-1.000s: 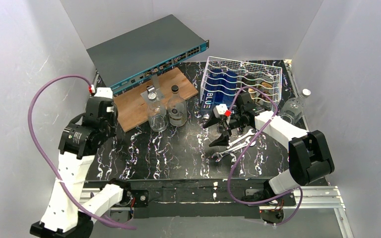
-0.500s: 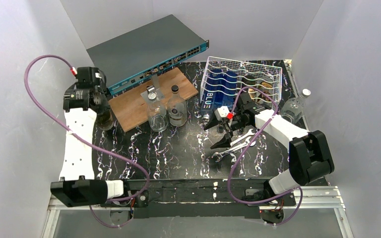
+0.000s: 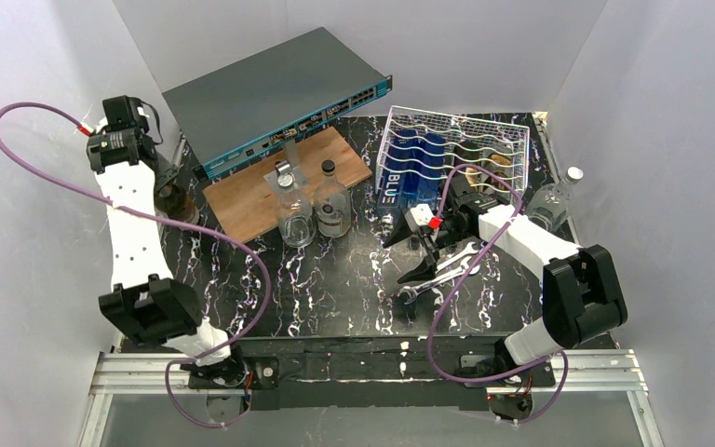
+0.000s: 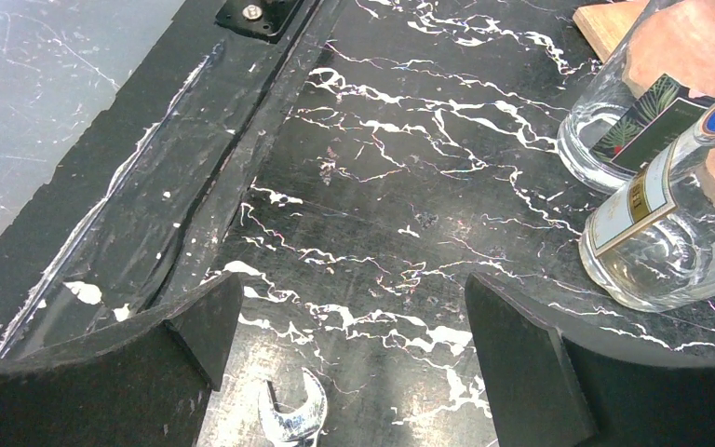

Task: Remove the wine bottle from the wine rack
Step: Place the wine bottle at the center of the board.

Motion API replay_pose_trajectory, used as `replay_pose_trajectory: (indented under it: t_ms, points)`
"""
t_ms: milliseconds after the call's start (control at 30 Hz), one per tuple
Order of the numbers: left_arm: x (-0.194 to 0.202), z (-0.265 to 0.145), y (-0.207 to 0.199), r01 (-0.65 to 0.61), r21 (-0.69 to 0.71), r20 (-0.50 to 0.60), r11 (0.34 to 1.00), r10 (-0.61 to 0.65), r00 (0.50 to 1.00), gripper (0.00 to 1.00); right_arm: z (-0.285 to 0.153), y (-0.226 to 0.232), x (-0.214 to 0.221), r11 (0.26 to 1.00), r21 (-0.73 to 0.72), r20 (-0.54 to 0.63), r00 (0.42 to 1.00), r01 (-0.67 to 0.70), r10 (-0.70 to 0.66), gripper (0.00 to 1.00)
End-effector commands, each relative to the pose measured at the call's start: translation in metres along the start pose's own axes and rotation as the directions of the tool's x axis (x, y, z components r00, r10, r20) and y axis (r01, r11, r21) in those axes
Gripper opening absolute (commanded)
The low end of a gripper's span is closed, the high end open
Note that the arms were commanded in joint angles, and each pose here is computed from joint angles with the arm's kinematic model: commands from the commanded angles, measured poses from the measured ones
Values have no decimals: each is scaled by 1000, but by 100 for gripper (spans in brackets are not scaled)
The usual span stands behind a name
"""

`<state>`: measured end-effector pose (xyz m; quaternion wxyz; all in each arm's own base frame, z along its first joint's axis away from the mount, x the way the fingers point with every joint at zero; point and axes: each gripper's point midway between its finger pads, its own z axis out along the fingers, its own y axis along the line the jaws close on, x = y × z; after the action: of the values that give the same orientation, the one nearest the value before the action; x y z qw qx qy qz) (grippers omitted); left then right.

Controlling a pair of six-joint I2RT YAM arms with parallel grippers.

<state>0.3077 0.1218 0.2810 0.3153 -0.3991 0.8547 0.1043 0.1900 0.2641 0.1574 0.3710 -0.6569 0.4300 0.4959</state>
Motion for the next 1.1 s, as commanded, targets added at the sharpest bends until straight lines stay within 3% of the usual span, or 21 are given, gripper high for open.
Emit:
replay_pose_trajectory:
  t_ms: [0, 433, 633, 1067]
  points:
    - [-21, -2, -6, 133, 6, 3, 991, -133, 991, 0, -2, -3, -16, 999, -5, 29, 998, 52, -52, 98]
    - [-13, 31, -3, 189, -98, -88, 977, -198, 976, 1, -1, -2, -13, 998, -8, 23, 998, 59, -59, 98]
    - [-13, 36, -4, 212, -114, -100, 971, -223, 970, 23, -1, -3, -11, 998, -9, 18, 998, 59, -59, 98]
    - [-26, 32, -4, 234, -89, -81, 968, -241, 967, 49, -1, -1, -10, 998, -13, 18, 998, 60, -60, 98]
